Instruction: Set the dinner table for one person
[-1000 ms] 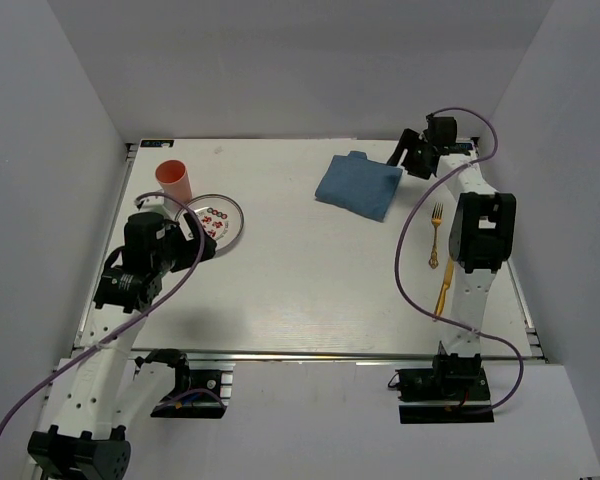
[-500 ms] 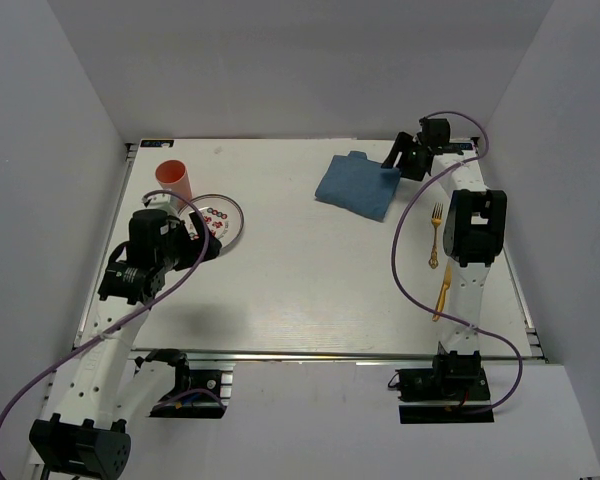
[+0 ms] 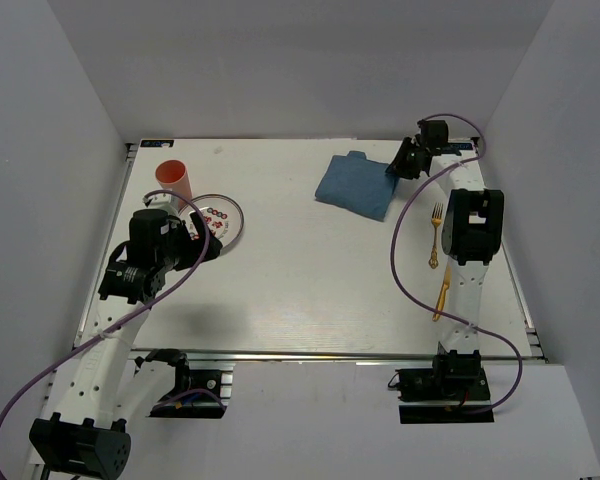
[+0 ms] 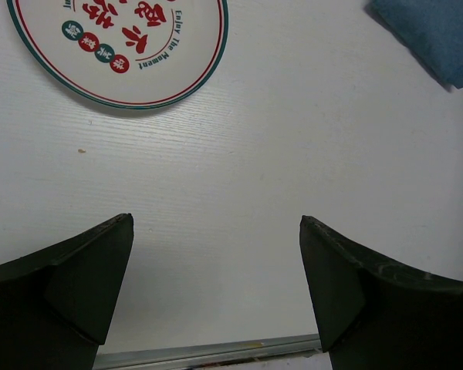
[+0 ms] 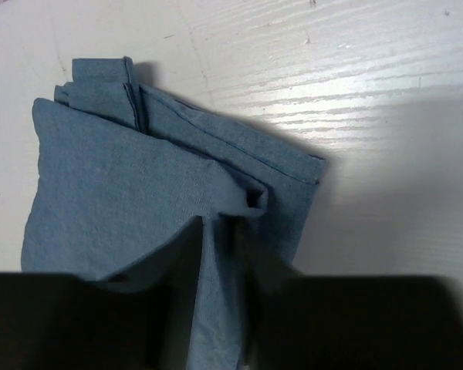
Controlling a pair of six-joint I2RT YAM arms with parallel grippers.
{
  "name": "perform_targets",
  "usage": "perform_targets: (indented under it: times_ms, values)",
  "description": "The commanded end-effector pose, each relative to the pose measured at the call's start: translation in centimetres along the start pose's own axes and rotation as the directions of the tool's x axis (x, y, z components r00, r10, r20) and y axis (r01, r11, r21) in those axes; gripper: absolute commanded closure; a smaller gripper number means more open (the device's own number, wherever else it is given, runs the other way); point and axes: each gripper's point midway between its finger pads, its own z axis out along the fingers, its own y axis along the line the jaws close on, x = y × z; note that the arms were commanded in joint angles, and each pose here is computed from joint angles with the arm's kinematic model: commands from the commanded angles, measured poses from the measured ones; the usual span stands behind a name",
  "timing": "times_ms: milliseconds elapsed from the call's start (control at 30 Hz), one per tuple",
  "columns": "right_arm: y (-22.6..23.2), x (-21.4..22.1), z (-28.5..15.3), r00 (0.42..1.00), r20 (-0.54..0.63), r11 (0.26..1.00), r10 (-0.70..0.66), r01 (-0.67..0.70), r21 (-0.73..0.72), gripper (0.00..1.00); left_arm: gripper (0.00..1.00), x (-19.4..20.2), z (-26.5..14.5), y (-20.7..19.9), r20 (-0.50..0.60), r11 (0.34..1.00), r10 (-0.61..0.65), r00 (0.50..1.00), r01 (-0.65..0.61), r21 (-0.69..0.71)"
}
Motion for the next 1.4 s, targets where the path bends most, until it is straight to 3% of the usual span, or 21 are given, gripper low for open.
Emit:
perform_targets:
  times_ms: [0, 33, 100, 233, 267, 400, 500, 533, 600, 800, 933, 967, 1000, 1033, 1067, 1133, 1200, 1333, 1367]
  values:
    - [1.5, -1.4, -0.5, 0.999, 0.04, 0.999, -0.008, 0.01, -0.047, 0.72, 0.02, -0.1, 0.0, -0.3, 0.005, 1.0, 0.014, 1.0, -0.014, 0.02]
    - [1.8, -1.5, -0.7, 0.999, 0.047, 0.998, -0.012, 0.014, -0.056, 0.89, 0.02, -0.1, 0.0, -0.3, 0.005, 1.0, 0.014, 1.0, -0.014, 0.02]
    - [2.0, -1.7, -0.9, 0.998, 0.059, 0.998, -0.019, 0.023, -0.065, 1.0, 0.02, -0.1, 0.0, -0.4, 0.007, 1.0, 0.015, 1.0, -0.015, 0.021]
    - [5.0, -2.3, -3.8, 0.988, 0.132, 0.981, -0.075, 0.097, -0.171, 1.0, 0.02, -0.1, 0.0, -0.3, 0.007, 1.0, 0.014, 1.0, -0.014, 0.017]
    - [6.7, -3.8, -4.8, 0.969, 0.226, 0.96, -0.102, 0.156, -0.232, 1.0, 0.02, -0.4, -0.1, -0.3, 0.016, 1.0, 0.012, 1.0, -0.013, 0.015]
    - [12.8, -1.6, -10.6, 0.94, 0.294, 0.838, -0.173, 0.298, -0.458, 1.0, 0.02, -0.9, -0.9, -0.3, 0.053, 1.0, 0.006, 0.999, -0.007, 0.01]
    - [15.8, 2.0, -13.2, 0.921, 0.3, 0.74, -0.25, 0.381, -0.554, 1.0, 0.02, -1.3, -1.4, 0.0, 0.078, 1.0, -0.004, 0.997, 0.005, -0.01]
    - [15.0, 4.9, -12.2, 0.93, 0.25, 0.737, -0.269, 0.366, -0.568, 1.0, 0.02, -1.4, -1.5, 0.1, 0.081, 1.0, -0.007, 0.997, 0.008, -0.014]
    - [17.9, 6.2, -15.7, 0.901, 0.311, 0.661, -0.301, 0.432, -0.614, 1.0, 0.02, -1.5, -1.6, 0.0, 0.08, 1.0, -0.01, 0.997, 0.011, -0.014]
    - [20.8, 17.1, -18.6, 0.888, 0.205, 0.54, -0.411, 0.419, -0.73, 1.0, 0.02, -2.1, -2.4, 0.7, 0.109, 0.996, -0.05, 0.993, 0.057, -0.066]
    - [19.9, 25.4, -20.1, 0.88, 0.125, 0.532, -0.458, 0.384, -0.754, 1.0, 0.02, -1.3, -2.8, 1.3, 0.098, 0.981, -0.152, 0.983, 0.163, -0.106]
    - [19.5, 26.5, -20.6, 0.893, 0.099, 0.551, -0.438, 0.354, -0.756, 0.97, 0.02, -0.9, -2.7, 1.3, 0.091, 0.978, -0.169, 0.981, 0.179, -0.105]
    - [19.2, 27.4, -21.3, 0.898, 0.095, 0.548, -0.429, 0.343, -0.763, 0.87, 0.02, -0.2, -2.3, 1.4, 0.073, 0.975, -0.192, 0.979, 0.199, -0.103]
    - [19.5, 26.9, -22.8, 0.899, 0.162, 0.527, -0.406, 0.375, -0.763, 0.6, 0.02, 0.1, -2.1, 1.3, 0.07, 0.973, -0.201, 0.977, 0.207, -0.097]
    - [18.0, 28.7, -22.9, 0.915, 0.109, 0.565, -0.389, 0.331, -0.756, 0.42, 0.02, 0.4, -1.9, 1.3, 0.061, 0.972, -0.208, 0.976, 0.213, -0.094]
    - [17.7, 27.9, -24.3, 0.922, 0.163, 0.591, -0.35, 0.353, -0.726, 0.11, 0.02, 1.4, -1.0, 1.4, 0.024, 0.97, -0.221, 0.975, 0.222, -0.096]
    - [16.6, 27.6, -24.2, 0.942, 0.145, 0.667, -0.301, 0.317, -0.674, 0.11, 0.02, 1.9, -0.5, 1.3, -0.002, 0.97, -0.225, 0.974, 0.224, -0.09]
    - [12.8, 25.5, -21.4, 0.982, 0.089, 0.891, -0.165, 0.187, -0.414, 0.11, 0.02, 2.0, 0.4, 0.0, -0.044, 0.972, -0.233, 0.972, 0.232, -0.033]
    - [12.3, 25.8, -20.8, 0.985, 0.058, 0.907, -0.162, 0.172, -0.384, 0.11, 0.02, 2.0, 0.7, -0.2, -0.054, 0.972, -0.233, 0.971, 0.232, -0.027]
